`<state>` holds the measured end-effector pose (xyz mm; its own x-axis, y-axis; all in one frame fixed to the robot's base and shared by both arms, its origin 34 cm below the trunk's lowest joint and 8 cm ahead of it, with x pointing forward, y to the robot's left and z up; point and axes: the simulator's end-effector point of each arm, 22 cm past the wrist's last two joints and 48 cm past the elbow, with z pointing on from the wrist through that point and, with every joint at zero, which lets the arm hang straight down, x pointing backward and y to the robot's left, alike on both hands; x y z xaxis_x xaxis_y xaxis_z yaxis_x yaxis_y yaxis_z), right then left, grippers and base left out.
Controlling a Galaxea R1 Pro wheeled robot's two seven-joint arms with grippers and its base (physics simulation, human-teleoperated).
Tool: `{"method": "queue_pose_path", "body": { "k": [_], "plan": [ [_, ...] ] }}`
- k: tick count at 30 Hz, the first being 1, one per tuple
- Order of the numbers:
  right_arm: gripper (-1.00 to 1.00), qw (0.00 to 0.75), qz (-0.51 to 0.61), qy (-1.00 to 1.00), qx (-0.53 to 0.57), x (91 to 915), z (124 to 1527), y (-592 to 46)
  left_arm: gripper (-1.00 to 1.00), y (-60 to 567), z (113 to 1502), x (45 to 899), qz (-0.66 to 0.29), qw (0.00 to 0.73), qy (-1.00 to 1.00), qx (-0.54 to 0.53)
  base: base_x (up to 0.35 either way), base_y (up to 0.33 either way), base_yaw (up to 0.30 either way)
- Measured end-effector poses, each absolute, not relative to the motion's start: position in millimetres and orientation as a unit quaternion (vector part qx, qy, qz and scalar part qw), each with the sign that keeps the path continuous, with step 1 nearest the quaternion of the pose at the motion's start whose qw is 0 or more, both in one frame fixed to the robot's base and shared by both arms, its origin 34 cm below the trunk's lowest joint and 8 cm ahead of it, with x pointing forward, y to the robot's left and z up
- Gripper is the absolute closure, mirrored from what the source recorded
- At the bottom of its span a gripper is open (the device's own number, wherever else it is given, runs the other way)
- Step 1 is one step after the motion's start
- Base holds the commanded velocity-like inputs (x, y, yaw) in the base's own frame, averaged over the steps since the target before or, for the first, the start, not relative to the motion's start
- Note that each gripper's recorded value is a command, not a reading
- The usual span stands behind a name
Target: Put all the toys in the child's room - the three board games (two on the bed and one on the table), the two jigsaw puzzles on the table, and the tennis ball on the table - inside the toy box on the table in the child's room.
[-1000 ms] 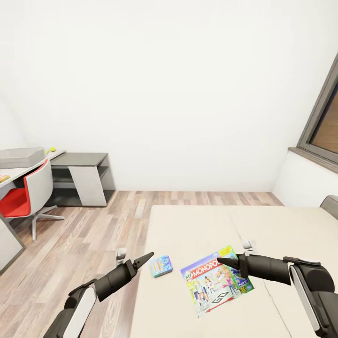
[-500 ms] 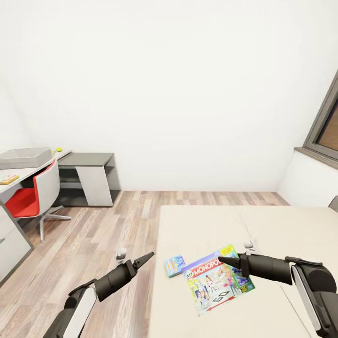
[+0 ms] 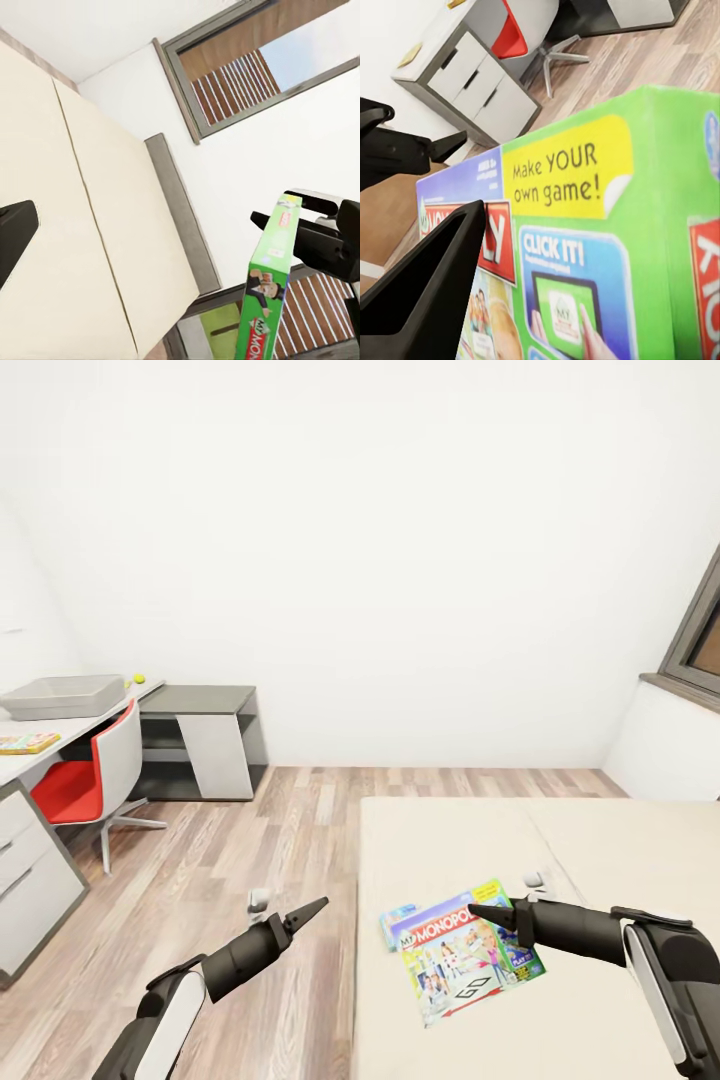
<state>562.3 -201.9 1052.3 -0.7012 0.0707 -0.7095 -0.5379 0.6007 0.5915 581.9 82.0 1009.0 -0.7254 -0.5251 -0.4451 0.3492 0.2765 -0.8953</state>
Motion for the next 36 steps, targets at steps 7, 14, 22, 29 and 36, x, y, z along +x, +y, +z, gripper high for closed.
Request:
{"method": "queue_pose_path", "body": {
  "k": [7, 14, 22, 29, 36],
  "plan": [
    [1.00, 0.359, 0.421, 0.821, -0.141, 562.9, 1051.5, -203.9, -1.00, 81.6, 1008.7, 581.7, -0.598, 0.365, 0.711, -0.061, 0.000, 0.264, 0.000],
    [1.00, 0.360, 0.421, 0.821, -0.141, 562.9, 1051.6, -204.3, -1.00, 81.6, 1008.6, 581.7, -0.598, 0.365, 0.711, -0.061, 0.000, 0.264, 0.000],
    [1.00, 0.360, 0.421, 0.821, -0.141, 563.0, 1051.6, -204.3, -1.00, 82.1, 1008.8, 581.9, -0.598, 0.365, 0.711, -0.062, 0.000, 0.264, 0.000],
    [1.00, 0.360, 0.421, 0.821, -0.141, 563.1, 1051.4, -204.5, -1.00, 82.2, 1008.9, 582.0, -0.598, 0.366, 0.711, -0.062, 0.000, 0.264, 0.000],
    [1.00, 0.360, 0.421, 0.821, -0.141, 563.0, 1051.6, -204.3, -1.00, 82.2, 1008.9, 582.0, -0.598, 0.366, 0.711, -0.062, 0.000, 0.264, 0.000]
  ]
}}
